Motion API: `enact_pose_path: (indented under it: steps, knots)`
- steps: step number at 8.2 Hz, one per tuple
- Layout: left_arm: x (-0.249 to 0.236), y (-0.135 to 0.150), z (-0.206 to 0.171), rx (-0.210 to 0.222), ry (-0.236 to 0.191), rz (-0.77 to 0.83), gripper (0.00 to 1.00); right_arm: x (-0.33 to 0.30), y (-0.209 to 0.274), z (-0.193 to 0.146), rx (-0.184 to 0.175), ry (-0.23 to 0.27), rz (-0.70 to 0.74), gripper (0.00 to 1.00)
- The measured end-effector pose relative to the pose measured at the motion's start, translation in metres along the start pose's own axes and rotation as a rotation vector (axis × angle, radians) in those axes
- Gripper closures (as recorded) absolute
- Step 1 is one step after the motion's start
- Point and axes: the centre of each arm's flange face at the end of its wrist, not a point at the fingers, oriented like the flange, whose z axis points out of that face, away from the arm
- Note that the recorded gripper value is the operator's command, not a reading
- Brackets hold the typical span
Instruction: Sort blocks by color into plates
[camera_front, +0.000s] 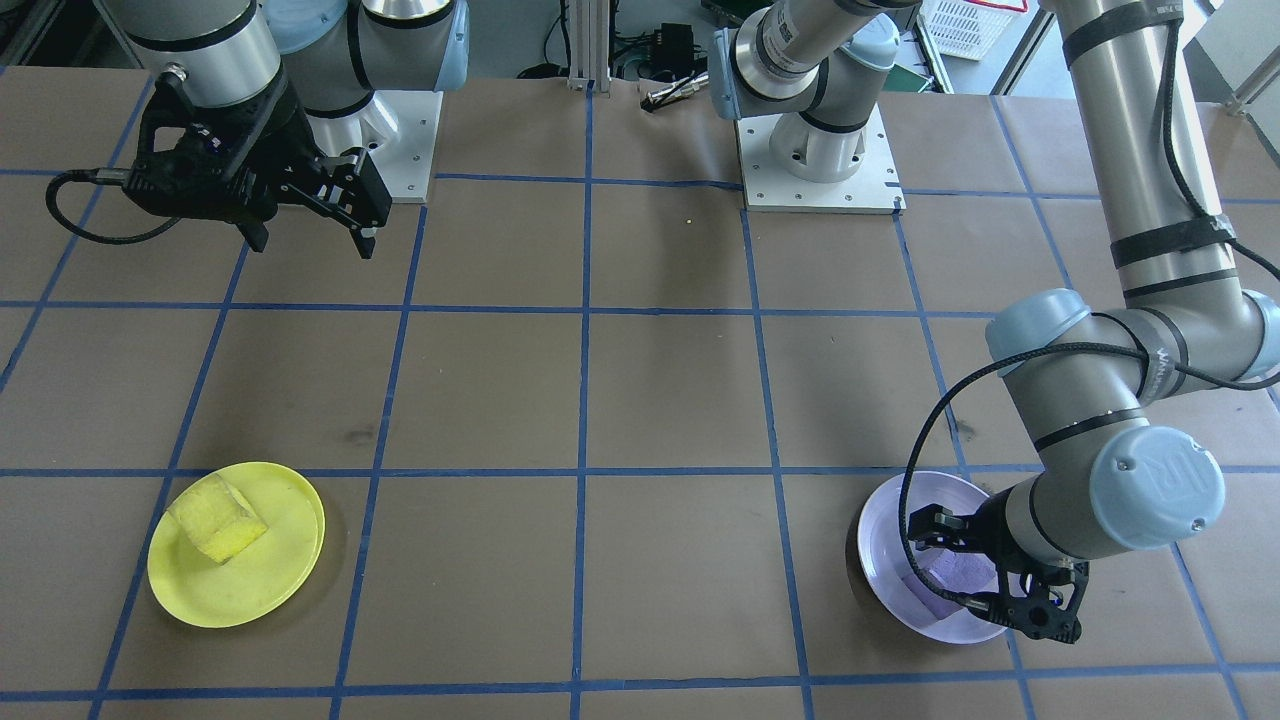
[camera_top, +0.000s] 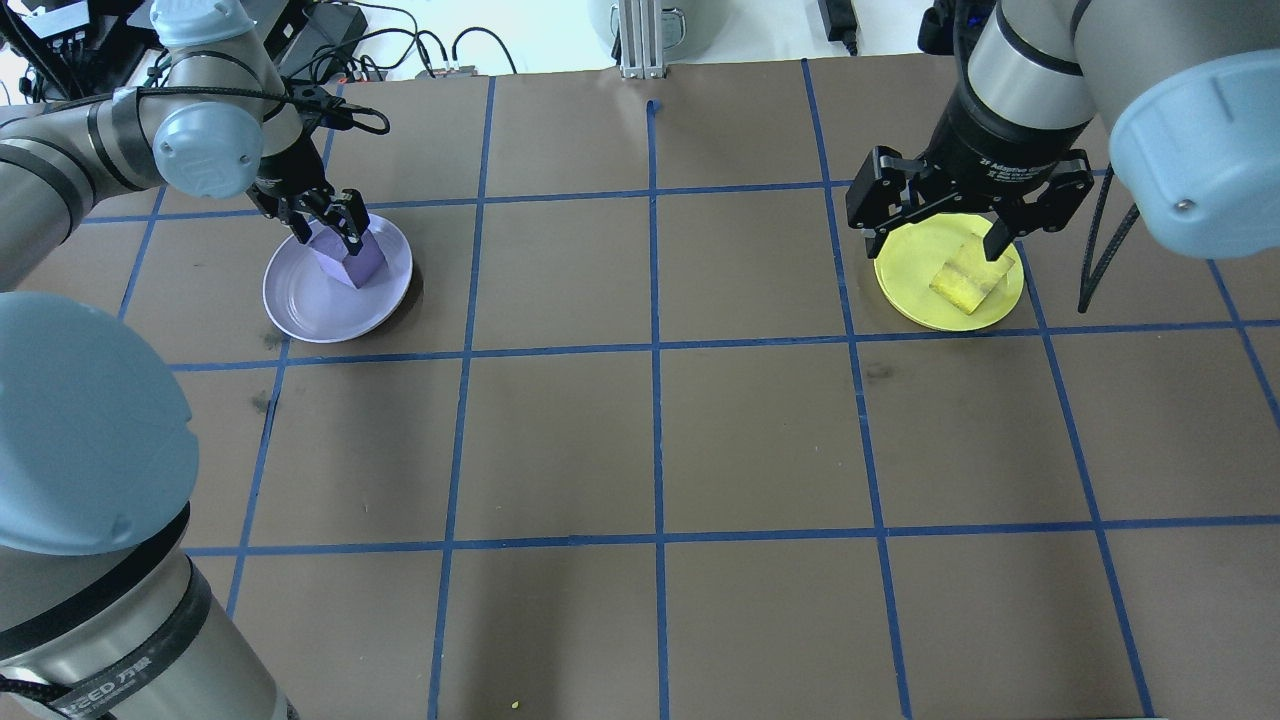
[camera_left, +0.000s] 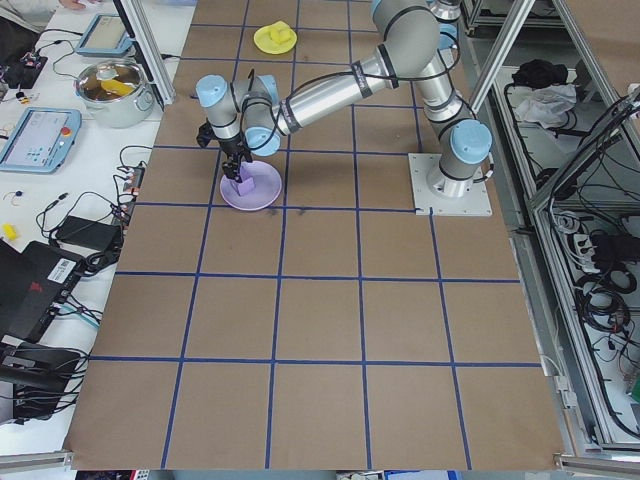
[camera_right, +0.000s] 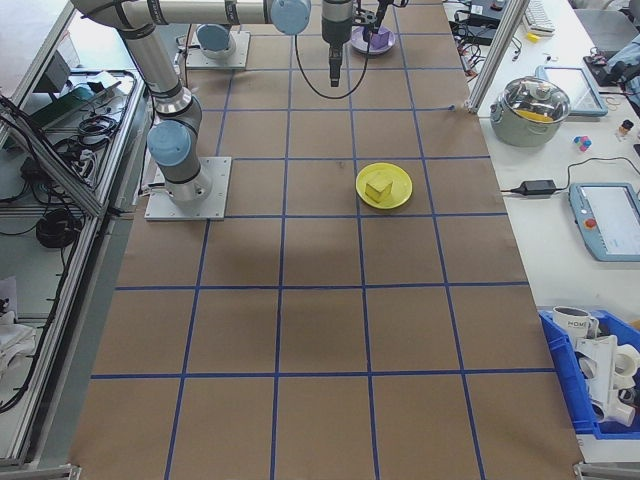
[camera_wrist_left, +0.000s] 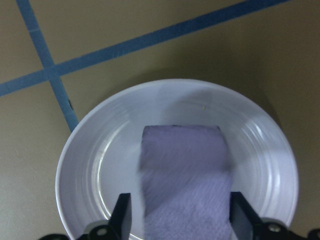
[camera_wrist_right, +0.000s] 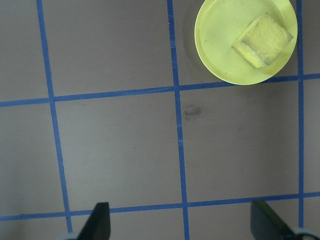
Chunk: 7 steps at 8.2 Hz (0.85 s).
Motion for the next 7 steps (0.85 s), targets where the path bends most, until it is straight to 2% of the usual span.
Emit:
enact_pose_path:
  steps: [1,2,4,5,7]
  knots:
    - [0.004,0.004,-0.017,0.008,-0.006,0.003,0.0,0.0,0.0,0.0,0.0,-0.001,0.0,0.0]
    - [0.014,0.01,-0.047,0.042,-0.026,0.007,0.0,0.0,0.0,0.0,0.0,-0.001,0.0,0.0]
    - [0.067,0.033,-0.134,0.148,-0.076,0.003,0.0,0.0,0.0,0.0,0.0,-0.001,0.0,0.0]
    - [0.106,0.049,-0.171,0.181,-0.084,-0.009,0.0,0.0,0.0,0.0,0.0,-0.001,0.0,0.0]
    - [0.165,0.088,-0.222,0.191,-0.07,-0.068,0.0,0.0,0.0,0.0,-0.001,-0.001,0.0,0.0]
